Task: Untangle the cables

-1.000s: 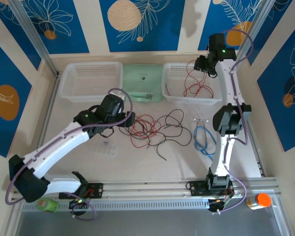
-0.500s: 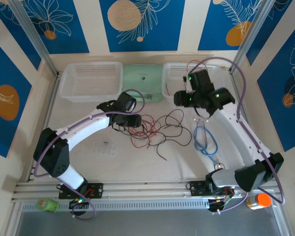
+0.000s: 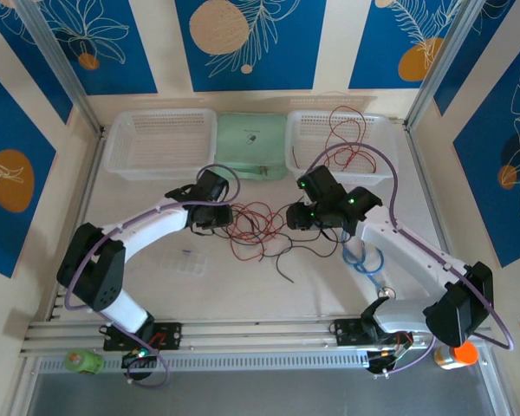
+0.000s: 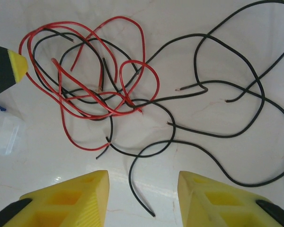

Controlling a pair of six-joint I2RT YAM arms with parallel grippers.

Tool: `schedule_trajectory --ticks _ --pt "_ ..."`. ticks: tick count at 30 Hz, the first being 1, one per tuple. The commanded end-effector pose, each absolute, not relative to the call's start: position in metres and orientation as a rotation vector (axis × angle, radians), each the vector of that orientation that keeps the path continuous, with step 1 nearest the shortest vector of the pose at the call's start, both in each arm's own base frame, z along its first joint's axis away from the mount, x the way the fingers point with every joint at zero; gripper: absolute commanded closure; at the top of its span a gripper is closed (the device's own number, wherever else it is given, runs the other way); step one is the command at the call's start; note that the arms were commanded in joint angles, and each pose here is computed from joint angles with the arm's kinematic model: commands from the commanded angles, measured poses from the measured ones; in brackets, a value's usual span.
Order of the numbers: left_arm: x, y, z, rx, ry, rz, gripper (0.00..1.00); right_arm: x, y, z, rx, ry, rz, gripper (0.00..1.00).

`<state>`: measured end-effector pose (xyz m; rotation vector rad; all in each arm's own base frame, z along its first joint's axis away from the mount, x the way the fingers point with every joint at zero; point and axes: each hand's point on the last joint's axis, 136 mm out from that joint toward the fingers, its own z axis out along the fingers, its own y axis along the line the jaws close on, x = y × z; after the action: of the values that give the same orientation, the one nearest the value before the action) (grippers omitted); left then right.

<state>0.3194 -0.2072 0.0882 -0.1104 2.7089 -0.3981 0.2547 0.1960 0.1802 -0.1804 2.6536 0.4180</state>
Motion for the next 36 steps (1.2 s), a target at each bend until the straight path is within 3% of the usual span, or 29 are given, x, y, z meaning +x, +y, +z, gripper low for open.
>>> schedule_trajectory --ticks 1,6,11,18,26,36 --pt "0.328 -0.205 0.082 -0.164 2.685 -0.401 0.67 0.259 0.207 0.183 -0.163 2.642 0.462 0.58" --pt "0.333 -0.205 0.07 -0.182 2.679 -0.426 0.74 0.26 0.209 0.181 -0.167 2.647 0.456 0.59" --pt "0.339 -0.204 0.078 -0.169 2.654 -0.424 1.0 0.255 0.215 0.18 -0.194 2.661 0.488 0.58" --pt "0.334 -0.21 0.172 -0.041 2.508 -0.531 1.0 0.25 0.252 0.157 -0.294 2.72 0.553 0.51" --pt "0.295 -0.221 0.254 0.156 2.44 -0.695 1.0 0.269 0.313 0.16 -0.287 2.668 0.779 0.46" --pt "0.273 -0.228 0.36 0.295 2.236 -0.805 1.0 0.264 0.335 0.191 -0.703 2.287 0.695 0.38"
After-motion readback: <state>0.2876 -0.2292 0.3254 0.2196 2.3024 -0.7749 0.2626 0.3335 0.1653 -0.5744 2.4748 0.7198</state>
